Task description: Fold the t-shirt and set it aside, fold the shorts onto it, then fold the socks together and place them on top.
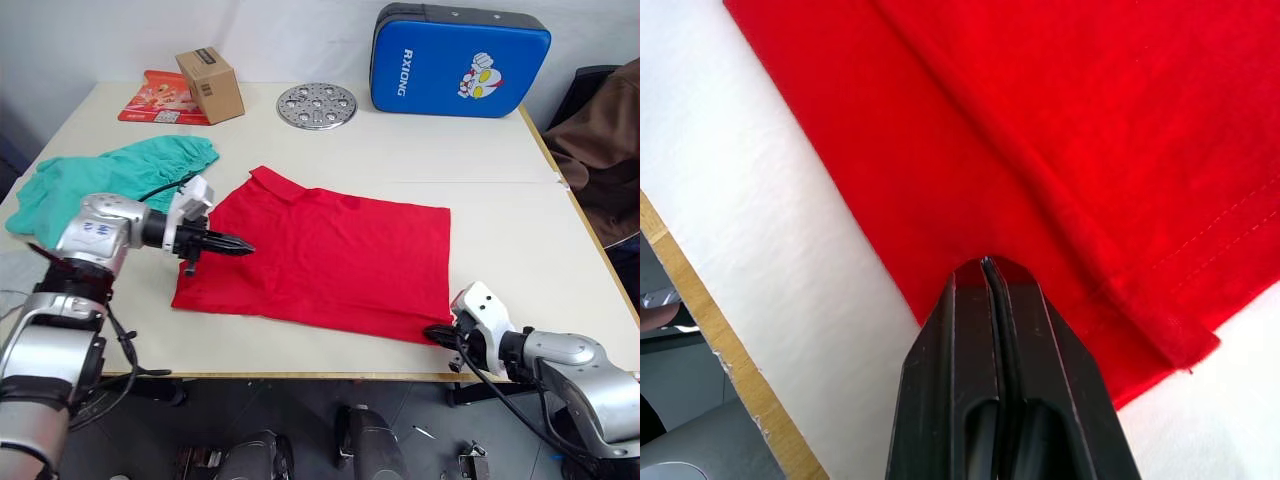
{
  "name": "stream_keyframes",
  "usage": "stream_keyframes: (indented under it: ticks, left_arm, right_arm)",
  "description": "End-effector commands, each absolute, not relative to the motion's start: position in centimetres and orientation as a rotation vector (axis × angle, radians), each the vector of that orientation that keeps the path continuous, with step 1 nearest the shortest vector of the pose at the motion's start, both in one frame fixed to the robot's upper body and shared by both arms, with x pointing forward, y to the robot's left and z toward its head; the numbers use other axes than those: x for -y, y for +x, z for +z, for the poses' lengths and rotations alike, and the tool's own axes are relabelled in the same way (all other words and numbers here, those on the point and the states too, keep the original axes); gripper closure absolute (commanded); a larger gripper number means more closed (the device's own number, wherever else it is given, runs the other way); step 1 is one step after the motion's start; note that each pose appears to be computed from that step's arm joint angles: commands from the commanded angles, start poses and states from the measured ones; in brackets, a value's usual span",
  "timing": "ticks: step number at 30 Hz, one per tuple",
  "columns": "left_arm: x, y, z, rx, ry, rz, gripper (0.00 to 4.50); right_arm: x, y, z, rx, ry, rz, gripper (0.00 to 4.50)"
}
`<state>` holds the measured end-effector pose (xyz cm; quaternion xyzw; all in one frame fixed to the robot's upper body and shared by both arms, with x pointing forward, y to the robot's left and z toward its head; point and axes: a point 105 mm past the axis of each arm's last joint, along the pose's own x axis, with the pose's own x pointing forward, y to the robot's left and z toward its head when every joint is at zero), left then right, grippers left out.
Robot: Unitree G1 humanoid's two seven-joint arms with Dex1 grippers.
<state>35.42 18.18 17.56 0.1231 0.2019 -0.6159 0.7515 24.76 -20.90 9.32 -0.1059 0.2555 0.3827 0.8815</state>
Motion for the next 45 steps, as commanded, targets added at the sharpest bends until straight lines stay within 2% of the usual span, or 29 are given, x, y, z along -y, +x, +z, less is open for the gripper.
stream_keyframes:
  ticks: [1,6,11,13,15,18,20,24,27,30,34,37,40,42,45]
  left_arm:
    - [-18.2,32.9,18.6,-0.449,0.255,-1.456,4.47]
    - [-16.5,33.0,16.0,-0.477,0.327,-1.450,4.47]
    - [-15.2,36.7,13.8,-0.444,0.454,-1.289,4.47]
    - [-15.4,38.7,14.0,-0.407,0.480,-1.177,4.47]
    - [-16.0,39.5,15.1,-0.373,0.461,-1.139,4.47]
    - [-17.0,38.6,17.2,-0.339,0.394,-1.193,4.47]
    - [-18.0,37.3,18.1,-0.347,0.351,-1.249,4.47]
    - [-22.0,34.6,17.8,-0.440,0.471,-1.228,4.47]
    - [-23.5,32.3,19.2,-0.457,0.399,-1.232,4.47]
    - [-23.4,30.6,18.9,-0.492,0.407,-1.257,4.47]
    - [-22.9,30.4,16.1,-0.528,0.520,-1.195,4.47]
    - [-23.4,31.2,14.6,-0.520,0.637,-1.129,4.47]
    - [-23.5,31.3,14.3,-0.503,0.661,-1.127,3.89]
    - [-23.6,31.3,14.3,-0.489,0.683,-1.127,3.21]
    - [-23.8,31.2,14.2,-0.486,0.710,-1.126,2.43]
  right_arm:
    - [21.2,24.4,10.0,-0.521,-0.209,0.789,4.50]
    - [21.1,24.7,9.5,-0.534,-0.203,0.779,4.50]
    - [21.1,24.9,9.1,-0.548,-0.206,0.777,4.50]
    - [21.0,25.0,9.1,-0.546,-0.210,0.774,4.50]
    - [21.0,25.1,9.2,-0.544,-0.217,0.771,4.50]
    - [21.3,25.0,9.3,-0.545,-0.221,0.764,4.50]
    - [21.7,24.8,9.2,-0.553,-0.226,0.753,4.50]
    - [23.3,24.2,9.1,-0.575,-0.240,0.697,4.50]
    - [24.1,23.6,10.7,-0.535,-0.246,0.671,4.50]
    - [23.8,23.2,12.0,-0.499,-0.237,0.682,4.50]
    - [22.0,22.8,13.2,-0.436,-0.292,0.757,4.50]
    - [21.0,22.3,12.6,-0.434,-0.392,0.821,4.50]
    - [20.6,21.5,11.8,-0.448,-0.513,0.889,3.91]
    - [20.5,21.6,11.8,-0.428,-0.539,0.895,3.15]
    - [20.7,21.9,11.9,-0.399,-0.581,0.876,2.30]
